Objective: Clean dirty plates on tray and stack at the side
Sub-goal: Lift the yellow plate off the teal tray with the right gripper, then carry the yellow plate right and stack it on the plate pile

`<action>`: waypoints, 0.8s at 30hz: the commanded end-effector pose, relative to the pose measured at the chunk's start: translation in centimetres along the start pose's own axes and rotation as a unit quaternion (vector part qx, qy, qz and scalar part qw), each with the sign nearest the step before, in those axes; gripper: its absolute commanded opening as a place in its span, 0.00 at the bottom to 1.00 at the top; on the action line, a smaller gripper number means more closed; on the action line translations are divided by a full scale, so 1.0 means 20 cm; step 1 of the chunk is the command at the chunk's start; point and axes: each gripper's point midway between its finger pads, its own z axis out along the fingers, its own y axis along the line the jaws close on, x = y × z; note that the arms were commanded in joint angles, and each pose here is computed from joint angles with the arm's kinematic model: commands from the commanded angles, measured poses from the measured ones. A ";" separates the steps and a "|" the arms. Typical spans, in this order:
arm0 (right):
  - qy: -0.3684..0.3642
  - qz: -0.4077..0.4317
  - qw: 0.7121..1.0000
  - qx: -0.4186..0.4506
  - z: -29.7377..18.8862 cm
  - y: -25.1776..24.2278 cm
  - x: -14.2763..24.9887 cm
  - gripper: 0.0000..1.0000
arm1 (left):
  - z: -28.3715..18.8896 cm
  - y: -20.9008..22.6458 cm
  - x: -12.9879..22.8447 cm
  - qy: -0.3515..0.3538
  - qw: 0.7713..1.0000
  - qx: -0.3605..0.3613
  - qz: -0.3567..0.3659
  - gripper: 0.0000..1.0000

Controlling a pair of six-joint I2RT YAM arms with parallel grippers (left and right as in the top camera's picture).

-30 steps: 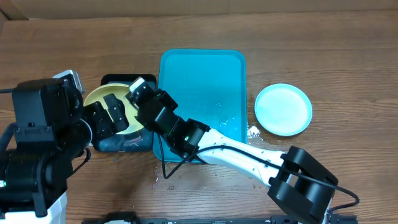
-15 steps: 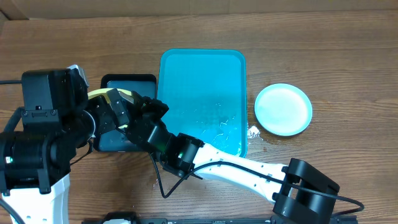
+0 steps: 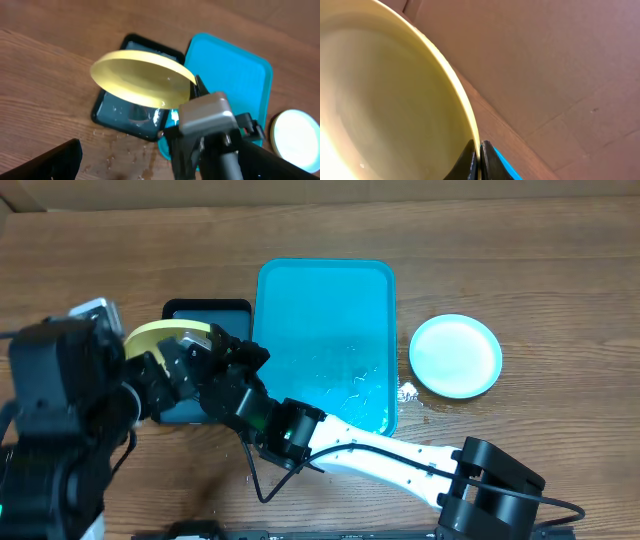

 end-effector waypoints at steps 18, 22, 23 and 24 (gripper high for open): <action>0.178 0.558 0.789 -0.187 -0.07 -0.96 0.49 0.04 | -0.07 0.03 -0.01 -0.026 1.000 -0.007 0.010 1.00; 0.233 0.608 0.755 -0.078 -0.30 -1.35 0.81 0.04 | -0.07 0.03 -0.01 -0.026 1.000 -0.007 0.010 1.00; 0.260 0.622 0.737 -0.040 -0.38 -1.43 0.93 0.05 | -0.07 0.03 -0.01 -0.026 1.000 -0.007 0.010 1.00; 0.288 0.634 0.718 -0.005 -0.45 -1.49 1.05 0.05 | -0.07 0.03 -0.01 -0.026 1.000 -0.007 0.010 1.00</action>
